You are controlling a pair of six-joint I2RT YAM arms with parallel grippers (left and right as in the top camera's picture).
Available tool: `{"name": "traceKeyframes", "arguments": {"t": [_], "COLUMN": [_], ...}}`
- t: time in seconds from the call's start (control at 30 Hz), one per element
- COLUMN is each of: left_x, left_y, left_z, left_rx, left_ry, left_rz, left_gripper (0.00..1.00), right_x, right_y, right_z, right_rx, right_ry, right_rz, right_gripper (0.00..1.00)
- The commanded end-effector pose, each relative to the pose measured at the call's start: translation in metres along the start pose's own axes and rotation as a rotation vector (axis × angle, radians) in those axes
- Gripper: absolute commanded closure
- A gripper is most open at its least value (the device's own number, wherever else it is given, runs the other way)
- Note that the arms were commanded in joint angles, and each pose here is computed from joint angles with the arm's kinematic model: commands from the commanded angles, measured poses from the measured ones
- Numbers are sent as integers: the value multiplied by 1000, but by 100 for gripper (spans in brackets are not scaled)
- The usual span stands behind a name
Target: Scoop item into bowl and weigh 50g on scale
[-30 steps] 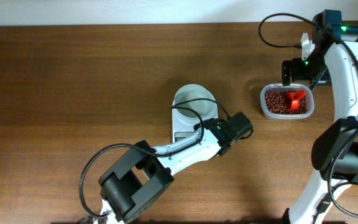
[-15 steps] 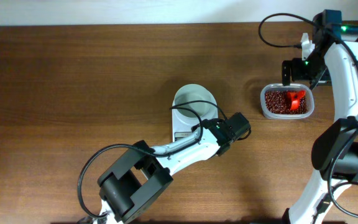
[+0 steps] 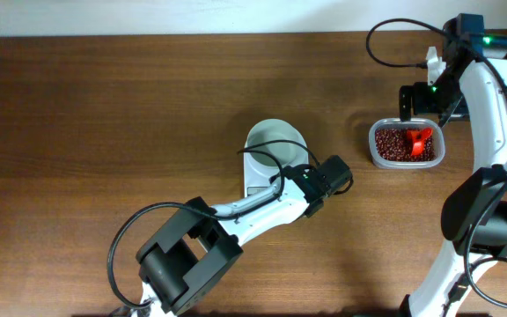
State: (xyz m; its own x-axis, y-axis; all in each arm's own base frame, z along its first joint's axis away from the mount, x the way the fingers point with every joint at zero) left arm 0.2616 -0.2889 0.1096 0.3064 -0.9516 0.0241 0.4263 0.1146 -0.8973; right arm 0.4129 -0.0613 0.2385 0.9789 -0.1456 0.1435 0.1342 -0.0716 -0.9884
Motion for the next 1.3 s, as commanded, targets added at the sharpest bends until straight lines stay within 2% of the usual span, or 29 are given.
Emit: {"name": "traceKeyframes", "arguments": {"t": [0.0, 0.2, 0.67, 1.27], "left_x": [-8, -10, -11, -14], "left_y": [23, 22, 22, 13], "left_z": [-9, -16, -18, -42], "left_rx": [-50, -141, -150, -298], "left_ry": [26, 63, 69, 210], "left_rz": [59, 47, 59, 62], "left_gripper": [100, 100, 100, 100], "right_x": [3, 3, 3, 3], "right_y": [-7, -7, -7, -7], "right_z": [-4, -4, -4, -4], "right_rx": [-5, -5, -5, -6], "right_ry": [15, 15, 15, 15], "right_rz": [-26, -26, -26, -26], "right_gripper": [1, 1, 1, 1]}}
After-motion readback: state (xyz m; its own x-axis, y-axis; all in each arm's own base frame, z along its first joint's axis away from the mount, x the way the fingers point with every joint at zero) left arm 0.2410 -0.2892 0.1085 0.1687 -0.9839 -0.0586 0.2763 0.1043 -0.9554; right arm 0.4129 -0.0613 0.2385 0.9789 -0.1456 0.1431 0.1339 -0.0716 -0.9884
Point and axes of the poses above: each gripper's point midway between its finger pads, its own y axis out along the fingers, its own z axis along the line the jaws close on, x = y × z, the point moved 10 cm from there along -y, back along the fingers, and after that the axes turned 5 degrees about y, right-handed, at the moved point
